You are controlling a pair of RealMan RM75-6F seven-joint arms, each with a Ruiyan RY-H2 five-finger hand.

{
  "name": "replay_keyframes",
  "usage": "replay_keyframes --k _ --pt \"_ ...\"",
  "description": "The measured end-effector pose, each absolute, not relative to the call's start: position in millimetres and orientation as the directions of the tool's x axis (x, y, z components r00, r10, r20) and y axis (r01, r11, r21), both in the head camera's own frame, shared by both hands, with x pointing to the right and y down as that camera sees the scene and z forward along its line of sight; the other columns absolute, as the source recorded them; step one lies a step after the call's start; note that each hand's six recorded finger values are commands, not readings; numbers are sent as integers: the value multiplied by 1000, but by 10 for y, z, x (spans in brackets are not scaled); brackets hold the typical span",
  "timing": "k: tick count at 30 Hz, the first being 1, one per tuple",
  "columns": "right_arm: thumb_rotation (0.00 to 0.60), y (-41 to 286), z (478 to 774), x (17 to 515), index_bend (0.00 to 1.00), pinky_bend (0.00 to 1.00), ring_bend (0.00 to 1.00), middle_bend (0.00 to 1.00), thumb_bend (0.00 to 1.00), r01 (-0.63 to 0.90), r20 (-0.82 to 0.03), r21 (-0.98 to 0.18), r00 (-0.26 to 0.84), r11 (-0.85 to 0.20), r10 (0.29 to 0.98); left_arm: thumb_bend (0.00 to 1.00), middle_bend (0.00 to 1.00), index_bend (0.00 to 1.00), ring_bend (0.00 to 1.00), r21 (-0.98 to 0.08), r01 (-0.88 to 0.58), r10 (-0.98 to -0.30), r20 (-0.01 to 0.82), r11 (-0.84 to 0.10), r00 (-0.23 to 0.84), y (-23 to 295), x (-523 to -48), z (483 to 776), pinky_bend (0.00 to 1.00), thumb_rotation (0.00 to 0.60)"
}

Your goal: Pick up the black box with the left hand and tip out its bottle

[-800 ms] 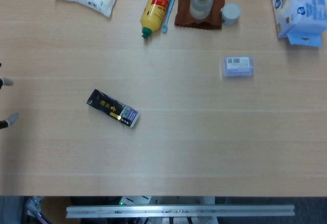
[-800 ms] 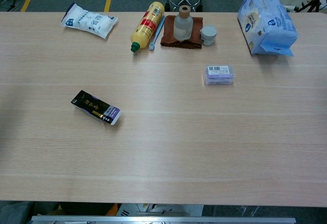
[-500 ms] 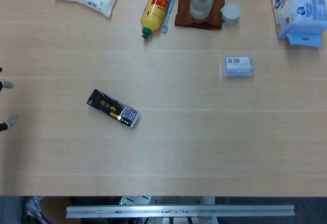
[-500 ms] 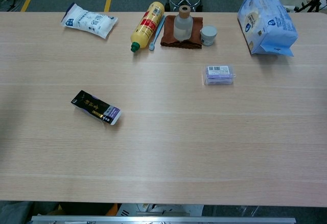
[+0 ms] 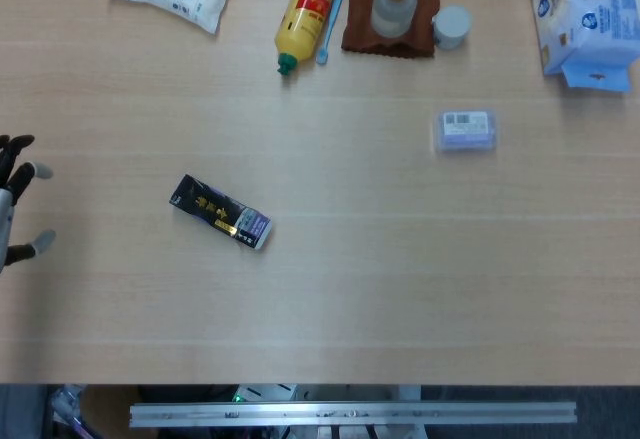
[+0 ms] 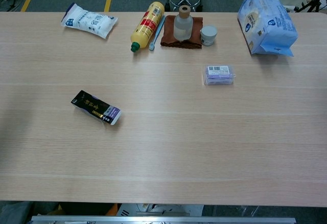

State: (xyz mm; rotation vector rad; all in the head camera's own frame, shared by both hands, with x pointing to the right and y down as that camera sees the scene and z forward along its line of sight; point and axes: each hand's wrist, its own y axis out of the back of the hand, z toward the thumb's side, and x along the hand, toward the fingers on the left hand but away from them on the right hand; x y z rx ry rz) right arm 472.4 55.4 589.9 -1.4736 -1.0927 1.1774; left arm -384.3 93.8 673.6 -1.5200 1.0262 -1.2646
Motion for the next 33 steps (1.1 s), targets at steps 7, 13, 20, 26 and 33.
replay_keyframes --k 7,13,20,26,33 --pt "600 336 5765 4537 104 158 29 88 206 71 -122 -988 193 -138 974 31 0 333 0 -949 -17 -929 306 -316 211 863 -3696 6820 101 600" --pt "600 126 5674 4450 104 158 30 88 206 69 -108 -990 205 -124 973 31 0 210 0 -927 48 -895 371 -371 248 778 -3593 6987 90 600" --pt "600 41 5636 4487 104 159 30 88 206 71 -115 -989 187 -130 976 30 0 113 0 -894 144 -852 449 -425 271 665 -3478 7194 89 600" --pt "600 37 5663 4548 104 159 30 88 206 69 -128 -987 174 -142 976 31 0 147 0 -866 217 -815 499 -451 296 545 -3301 7375 90 600" --pt "600 51 5688 4598 104 158 30 92 206 79 -134 -986 163 -148 978 31 0 230 0 -847 279 -781 527 -452 334 505 -3099 7492 90 600"
